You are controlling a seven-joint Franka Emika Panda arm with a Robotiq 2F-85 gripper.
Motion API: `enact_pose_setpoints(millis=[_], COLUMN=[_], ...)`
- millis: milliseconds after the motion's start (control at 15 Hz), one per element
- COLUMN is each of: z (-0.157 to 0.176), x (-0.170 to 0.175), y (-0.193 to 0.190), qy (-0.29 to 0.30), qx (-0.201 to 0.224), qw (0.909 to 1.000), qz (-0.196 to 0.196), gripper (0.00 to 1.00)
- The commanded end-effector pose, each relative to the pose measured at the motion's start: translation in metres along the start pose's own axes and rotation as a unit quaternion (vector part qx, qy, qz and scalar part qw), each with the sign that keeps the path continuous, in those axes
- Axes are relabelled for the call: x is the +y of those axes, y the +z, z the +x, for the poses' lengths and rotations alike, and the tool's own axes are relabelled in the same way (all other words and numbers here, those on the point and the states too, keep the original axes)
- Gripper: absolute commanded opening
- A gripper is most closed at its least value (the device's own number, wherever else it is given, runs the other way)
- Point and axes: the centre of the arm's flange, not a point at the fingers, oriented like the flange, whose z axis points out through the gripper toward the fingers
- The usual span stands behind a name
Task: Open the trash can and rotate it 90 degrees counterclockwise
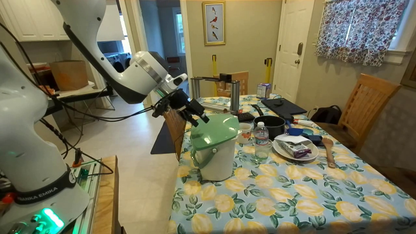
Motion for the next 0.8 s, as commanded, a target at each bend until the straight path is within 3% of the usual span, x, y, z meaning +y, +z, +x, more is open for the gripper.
enact_pose_setpoints(millis=[0,733], z=[-0.012,-0.013], x=[-0.003,-0.062], y=[0.001,-0.005], qy=[0.034,-0.020], qx=[0.011,0.025], qw=[0.9990,0.9990], qz=[-0.025,-0.032], gripper=[1.00,1.00])
